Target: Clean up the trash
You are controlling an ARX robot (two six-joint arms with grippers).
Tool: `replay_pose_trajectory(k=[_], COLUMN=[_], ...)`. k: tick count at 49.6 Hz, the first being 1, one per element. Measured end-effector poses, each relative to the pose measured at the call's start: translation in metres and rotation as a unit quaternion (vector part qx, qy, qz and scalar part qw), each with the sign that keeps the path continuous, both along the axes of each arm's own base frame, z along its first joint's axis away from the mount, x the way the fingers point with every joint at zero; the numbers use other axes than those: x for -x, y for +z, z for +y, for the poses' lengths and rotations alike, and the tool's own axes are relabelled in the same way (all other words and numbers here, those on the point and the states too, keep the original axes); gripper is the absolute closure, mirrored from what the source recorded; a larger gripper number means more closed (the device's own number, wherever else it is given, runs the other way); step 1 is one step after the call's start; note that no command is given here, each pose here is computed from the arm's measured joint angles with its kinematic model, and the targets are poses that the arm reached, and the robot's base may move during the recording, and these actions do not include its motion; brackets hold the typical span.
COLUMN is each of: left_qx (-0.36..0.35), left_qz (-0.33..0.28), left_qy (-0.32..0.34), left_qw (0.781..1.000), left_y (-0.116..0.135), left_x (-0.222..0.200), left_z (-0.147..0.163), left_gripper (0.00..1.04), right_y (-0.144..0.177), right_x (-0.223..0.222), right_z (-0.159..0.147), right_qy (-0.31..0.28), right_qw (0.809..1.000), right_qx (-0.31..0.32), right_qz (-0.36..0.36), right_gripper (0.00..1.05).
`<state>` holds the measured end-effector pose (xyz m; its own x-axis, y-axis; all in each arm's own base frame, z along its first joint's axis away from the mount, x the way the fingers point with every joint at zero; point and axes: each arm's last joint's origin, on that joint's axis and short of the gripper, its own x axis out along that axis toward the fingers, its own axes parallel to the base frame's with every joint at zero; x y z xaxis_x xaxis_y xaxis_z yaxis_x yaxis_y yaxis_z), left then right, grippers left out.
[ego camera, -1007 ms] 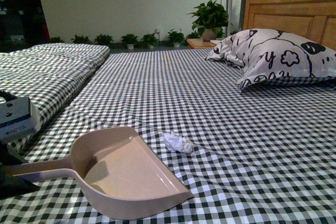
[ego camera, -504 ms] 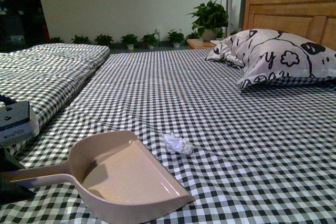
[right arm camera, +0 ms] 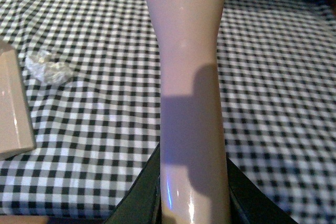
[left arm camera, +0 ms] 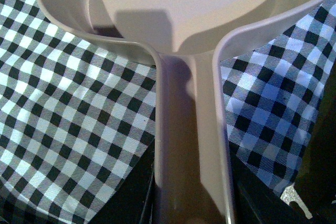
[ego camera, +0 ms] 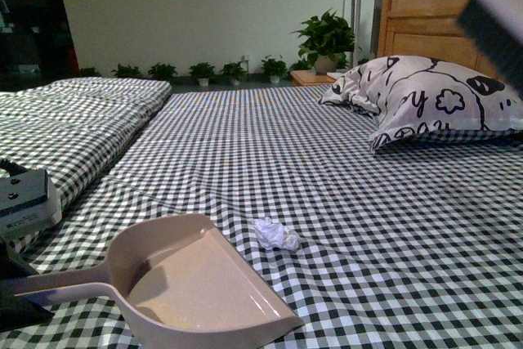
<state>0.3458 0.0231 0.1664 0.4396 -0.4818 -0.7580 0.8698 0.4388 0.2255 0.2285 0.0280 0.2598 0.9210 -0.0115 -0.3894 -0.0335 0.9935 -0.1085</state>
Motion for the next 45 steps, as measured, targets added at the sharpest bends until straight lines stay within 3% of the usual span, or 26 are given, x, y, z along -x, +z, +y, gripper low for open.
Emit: replay_pose_trajectory(k=[13, 24, 45], left_qx=[0.0, 0.0, 0.0], left_qz=[0.0, 0.0, 0.0], left_qy=[0.0, 0.0, 0.0], left_qw=[1.0, 1.0, 1.0], left_y=[0.0, 0.0, 0.0], left_x=[0.0, 0.0, 0.0], left_z=[0.0, 0.0, 0.0], left_gripper=[0.77, 0.77, 0.77], right_y=[-0.031, -0.059, -0.085], right_x=[-0.078, -0.111, -0.138], right_z=[0.036, 0.059, 0.067], right_qy=[0.065, 0.084, 0.056], right_qw=[0.994, 0.985, 0.966], right_qx=[0.053, 0.106, 0.222], right_qz=[0.076, 0.11, 0.117], right_gripper=[0.85, 0.85, 0.85])
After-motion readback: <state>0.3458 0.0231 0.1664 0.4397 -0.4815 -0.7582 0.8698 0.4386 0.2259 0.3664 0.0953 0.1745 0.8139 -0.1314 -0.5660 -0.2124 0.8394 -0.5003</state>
